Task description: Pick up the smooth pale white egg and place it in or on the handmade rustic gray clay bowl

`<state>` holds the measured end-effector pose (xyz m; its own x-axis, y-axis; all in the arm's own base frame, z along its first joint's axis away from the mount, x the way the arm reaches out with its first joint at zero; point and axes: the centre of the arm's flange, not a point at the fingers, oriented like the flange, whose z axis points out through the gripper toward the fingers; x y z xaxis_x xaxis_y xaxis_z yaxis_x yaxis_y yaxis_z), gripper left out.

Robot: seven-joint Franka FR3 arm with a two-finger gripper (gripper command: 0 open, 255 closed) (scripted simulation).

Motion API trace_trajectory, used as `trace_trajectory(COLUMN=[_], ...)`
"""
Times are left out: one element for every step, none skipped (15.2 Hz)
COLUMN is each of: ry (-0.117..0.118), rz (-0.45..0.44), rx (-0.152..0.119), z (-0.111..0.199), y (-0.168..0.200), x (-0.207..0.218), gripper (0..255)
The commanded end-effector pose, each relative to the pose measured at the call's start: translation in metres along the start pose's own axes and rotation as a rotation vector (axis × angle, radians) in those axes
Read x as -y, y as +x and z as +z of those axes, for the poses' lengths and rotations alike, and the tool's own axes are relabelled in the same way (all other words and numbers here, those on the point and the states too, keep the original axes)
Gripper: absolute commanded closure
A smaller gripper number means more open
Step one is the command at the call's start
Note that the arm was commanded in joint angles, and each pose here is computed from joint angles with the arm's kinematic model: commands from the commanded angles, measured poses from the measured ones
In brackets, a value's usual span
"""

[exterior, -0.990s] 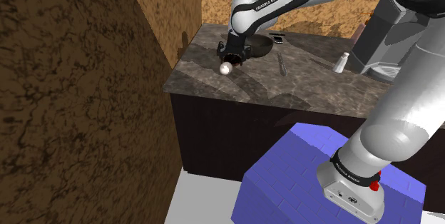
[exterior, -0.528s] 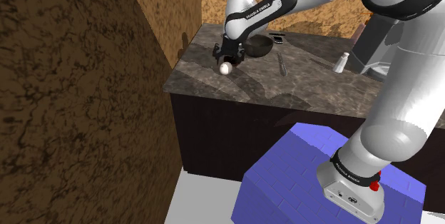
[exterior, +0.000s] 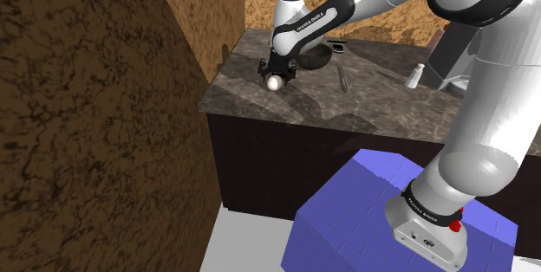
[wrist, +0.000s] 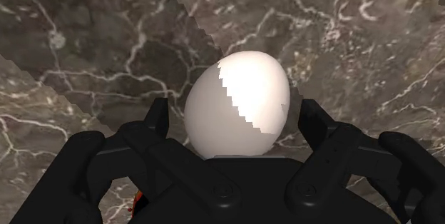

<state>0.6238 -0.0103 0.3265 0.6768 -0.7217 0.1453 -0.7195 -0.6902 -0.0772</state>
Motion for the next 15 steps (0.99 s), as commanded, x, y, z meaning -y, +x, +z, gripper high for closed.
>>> trace_trajectory(ry=[0.0,0.0,0.0,0.0,0.0,0.0,0.0,0.0,0.0,0.0,0.0,0.0,0.0,0.0,0.0], rz=[0.0,0.0,0.0,0.0,0.0,0.0,0.0,0.0,0.0,0.0,0.0,0.0,0.0,0.0,0.0], rx=[0.0,0.0,0.0,0.0,0.0,0.0,0.0,0.0,0.0,0.0,0.0,0.0,0.0,0.0,0.0], z=[0.0,0.0,0.0,0.0,0.0,0.0,0.0,0.0,0.0,0.0,0.0,0.0,0.0,-0.005,-0.01], y=[0.0,0.0,0.0,0.0,0.0,0.0,0.0,0.0,0.0,0.0,0.0,0.0,0.0,0.001,0.001], x=[0.0,0.0,0.0,0.0,0.0,0.0,0.0,0.0,0.0,0.0,0.0,0.0,0.0,0.0,0.001], gripper=[0,0,0,255,255,255,255,255,255,255,255,255,255,255,255])
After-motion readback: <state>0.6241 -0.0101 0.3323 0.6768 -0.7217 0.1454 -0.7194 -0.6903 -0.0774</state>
